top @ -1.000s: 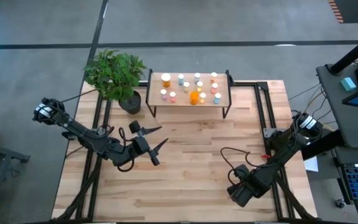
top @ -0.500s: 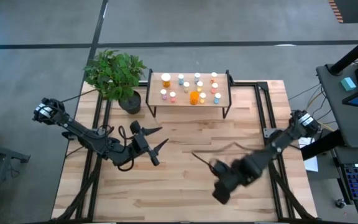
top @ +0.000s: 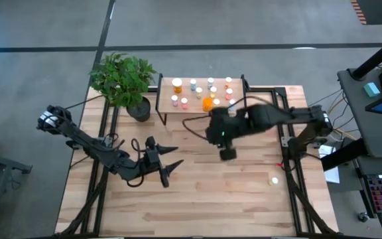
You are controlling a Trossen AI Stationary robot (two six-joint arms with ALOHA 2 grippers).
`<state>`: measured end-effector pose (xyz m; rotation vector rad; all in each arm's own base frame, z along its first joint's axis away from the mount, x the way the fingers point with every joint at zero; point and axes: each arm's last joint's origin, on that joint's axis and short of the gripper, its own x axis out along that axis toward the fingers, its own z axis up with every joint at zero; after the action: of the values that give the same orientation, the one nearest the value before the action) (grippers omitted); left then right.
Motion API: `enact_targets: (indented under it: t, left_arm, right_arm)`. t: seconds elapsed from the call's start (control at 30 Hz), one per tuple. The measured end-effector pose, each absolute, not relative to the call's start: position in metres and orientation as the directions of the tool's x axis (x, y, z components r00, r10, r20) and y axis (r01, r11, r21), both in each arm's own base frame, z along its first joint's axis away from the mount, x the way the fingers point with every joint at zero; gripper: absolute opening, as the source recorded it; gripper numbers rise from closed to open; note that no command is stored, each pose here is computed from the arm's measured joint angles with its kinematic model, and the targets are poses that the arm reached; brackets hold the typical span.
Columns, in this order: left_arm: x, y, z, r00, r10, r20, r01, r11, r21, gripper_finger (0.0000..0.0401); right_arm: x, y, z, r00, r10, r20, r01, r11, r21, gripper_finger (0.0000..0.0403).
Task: Pick and place medicine bottles onto shelf by color
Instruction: Put the transparent pill bottle on the shelf
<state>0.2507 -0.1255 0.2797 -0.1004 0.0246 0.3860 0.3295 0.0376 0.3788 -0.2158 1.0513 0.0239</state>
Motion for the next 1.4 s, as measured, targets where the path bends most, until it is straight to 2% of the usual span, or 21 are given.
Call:
enact_targets:
  t: [0.07, 0.17, 0.27, 0.3, 0.37, 0.53, 0.57, 0.63, 0.7, 0.77, 0.83, 1.0, 1.17, 1.4]
  left_arm:
    - [0.247, -0.126, 0.285, 0.929, 0.368, -0.032, -0.369, 0.924, -0.099, 0.0226]
    - [0.241, -0.124, 0.293, 0.932, 0.363, -0.009, -0.363, 0.928, -0.087, 0.0226]
    - [0.239, -0.123, 0.296, 0.932, 0.362, -0.006, -0.361, 0.930, -0.067, 0.0226]
    - [0.238, -0.123, 0.297, 0.932, 0.362, -0.004, -0.362, 0.930, -0.067, 0.0226]
    - [0.238, -0.123, 0.297, 0.932, 0.363, -0.001, -0.362, 0.929, -0.071, 0.0226]
    - [0.240, -0.124, 0.293, 0.932, 0.363, -0.011, -0.363, 0.930, -0.057, 0.0226]
    - [0.241, -0.125, 0.291, 0.931, 0.363, -0.017, -0.364, 0.930, -0.049, 0.0226]
    - [0.245, -0.127, 0.285, 0.931, 0.364, -0.031, -0.365, 0.931, -0.030, 0.0226]
    - [0.249, -0.131, 0.277, 0.931, 0.361, -0.049, -0.362, 0.932, -0.006, 0.0226]
    - [0.252, -0.135, 0.269, 0.932, 0.356, -0.066, -0.355, 0.935, 0.018, 0.0226]
    - [0.255, -0.139, 0.264, 0.933, 0.352, -0.078, -0.351, 0.936, 0.034, 0.0226]
    - [0.257, -0.140, 0.265, 0.933, 0.353, -0.077, -0.351, 0.936, 0.031, 0.0226]
    - [0.255, -0.139, 0.268, 0.932, 0.357, -0.070, -0.356, 0.934, 0.022, 0.0226]
    - [0.255, -0.138, 0.267, 0.931, 0.359, -0.072, -0.358, 0.933, 0.025, 0.0226]
  right_arm:
    - [0.330, 0.025, 0.391, 0.532, -0.148, -0.834, -0.318, 0.878, -0.359, 0.0137]
    - [0.329, 0.014, 0.403, 0.559, -0.222, -0.799, -0.546, 0.627, -0.556, 0.0138]
    - [0.330, 0.005, 0.405, 0.558, -0.256, -0.789, -0.683, 0.398, -0.612, 0.0138]
    - [0.331, 0.002, 0.405, 0.554, -0.266, -0.789, -0.705, 0.355, -0.614, 0.0138]
    - [0.337, -0.003, 0.403, 0.556, -0.283, -0.782, -0.706, 0.337, -0.623, 0.0138]
    - [0.347, -0.002, 0.399, 0.556, -0.289, -0.780, -0.679, 0.384, -0.626, 0.0138]
    - [0.348, 0.002, 0.399, 0.565, -0.285, -0.774, -0.642, 0.437, -0.630, 0.0138]
    - [0.351, 0.011, 0.398, 0.589, -0.243, -0.771, -0.506, 0.633, -0.586, 0.0136]
    - [0.352, 0.021, 0.395, 0.586, -0.153, -0.796, -0.333, 0.849, -0.409, 0.0131]
    - [0.352, 0.031, 0.385, 0.546, -0.031, -0.837, -0.208, 0.963, -0.171, 0.0128]
    - [0.348, 0.043, 0.368, 0.455, 0.053, -0.889, -0.161, 0.987, -0.024, 0.0130]
    - [0.343, 0.070, 0.307, 0.252, 0.061, -0.966, -0.153, 0.988, 0.022, 0.0136]
    - [0.357, 0.073, 0.266, 0.184, 0.036, -0.982, -0.019, 0.999, 0.033, 0.0137]
    - [0.379, 0.066, 0.232, 0.074, 0.040, -0.996, -0.026, 0.999, 0.038, 0.0138]
